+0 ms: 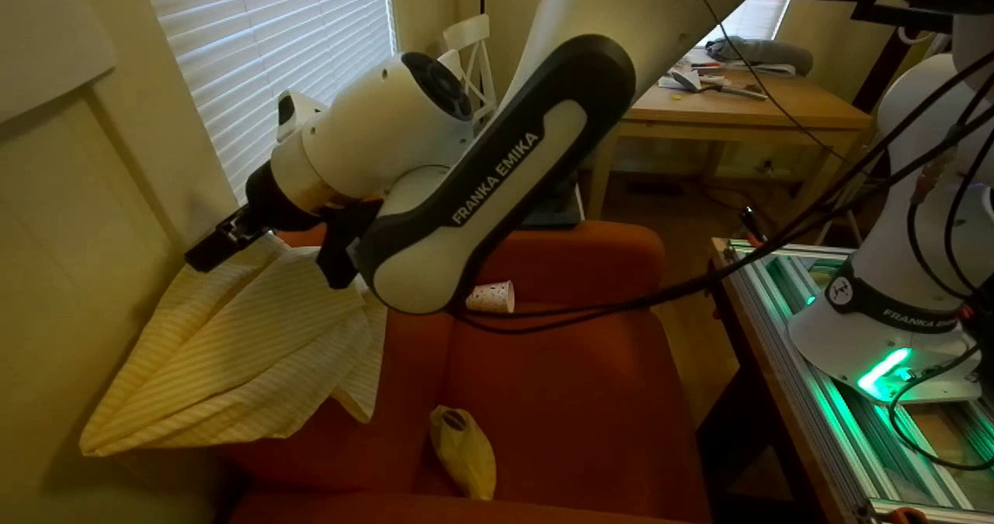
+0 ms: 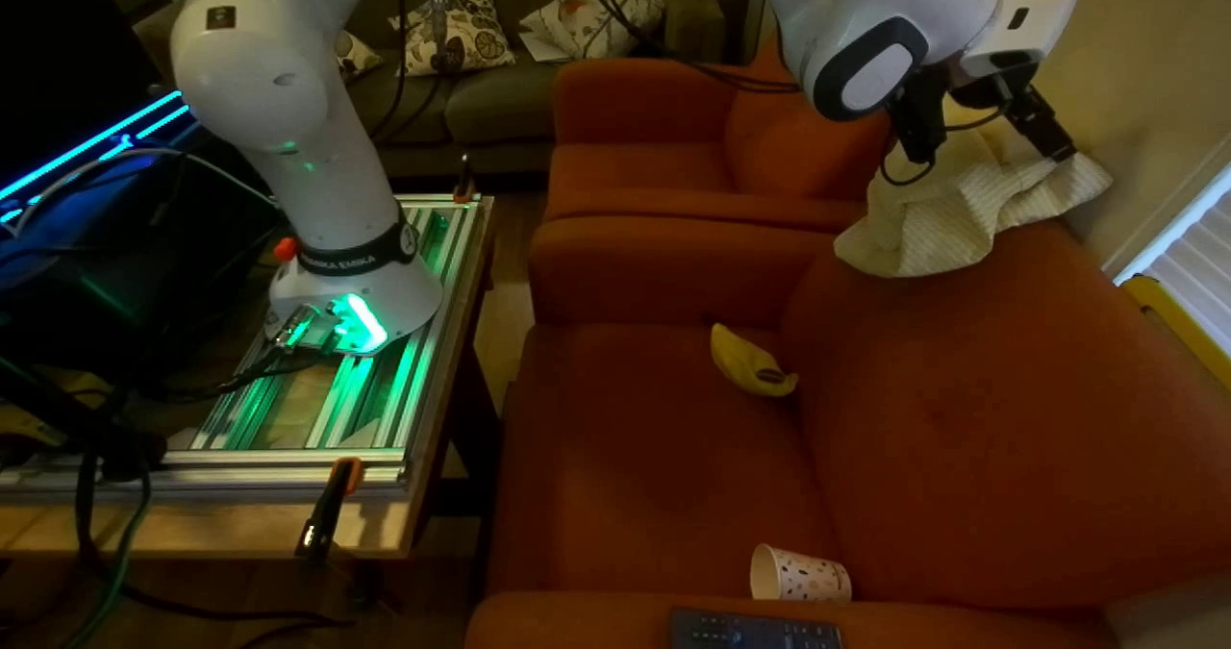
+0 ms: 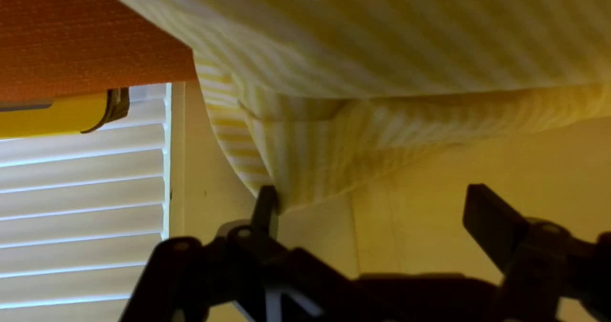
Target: Move the yellow case to the seat, then move the towel to the top of the chair
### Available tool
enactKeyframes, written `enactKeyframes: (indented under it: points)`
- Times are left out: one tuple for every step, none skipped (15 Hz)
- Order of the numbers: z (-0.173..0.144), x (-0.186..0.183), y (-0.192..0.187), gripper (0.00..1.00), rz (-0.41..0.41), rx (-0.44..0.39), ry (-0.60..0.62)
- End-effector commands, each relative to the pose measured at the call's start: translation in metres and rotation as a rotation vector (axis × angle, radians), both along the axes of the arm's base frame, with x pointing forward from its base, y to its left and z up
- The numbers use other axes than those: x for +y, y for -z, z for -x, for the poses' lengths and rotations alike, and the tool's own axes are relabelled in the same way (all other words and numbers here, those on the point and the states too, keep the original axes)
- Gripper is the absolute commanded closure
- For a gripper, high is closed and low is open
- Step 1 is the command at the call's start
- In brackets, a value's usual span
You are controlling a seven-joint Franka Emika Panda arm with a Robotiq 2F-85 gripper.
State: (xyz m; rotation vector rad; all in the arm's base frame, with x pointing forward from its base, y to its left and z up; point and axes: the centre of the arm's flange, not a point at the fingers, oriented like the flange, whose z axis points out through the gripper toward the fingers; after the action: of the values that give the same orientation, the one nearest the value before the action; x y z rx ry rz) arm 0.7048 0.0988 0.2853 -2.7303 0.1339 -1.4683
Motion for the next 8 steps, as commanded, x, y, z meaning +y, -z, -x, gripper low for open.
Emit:
enactKeyframes:
  points:
    - [0.025,0.007,-0.002,0.0,-0.002,-0.06,0.029]
    - [0.031,0.007,-0.002,0.0,0.0,-0.079,0.03]
    - [0.037,0.008,-0.002,0.0,0.0,-0.089,0.034]
    - [0.043,0.008,-0.001,0.0,-0.008,-0.087,0.039]
    - [0.048,0.009,0.001,0.0,-0.01,-0.091,0.054]
    - [0.052,0.009,0.002,0.0,-0.02,-0.085,0.07]
    - [0.057,0.009,0.002,0.0,-0.029,-0.081,0.087]
    - [0.064,0.009,0.002,0.0,-0.037,-0.08,0.107]
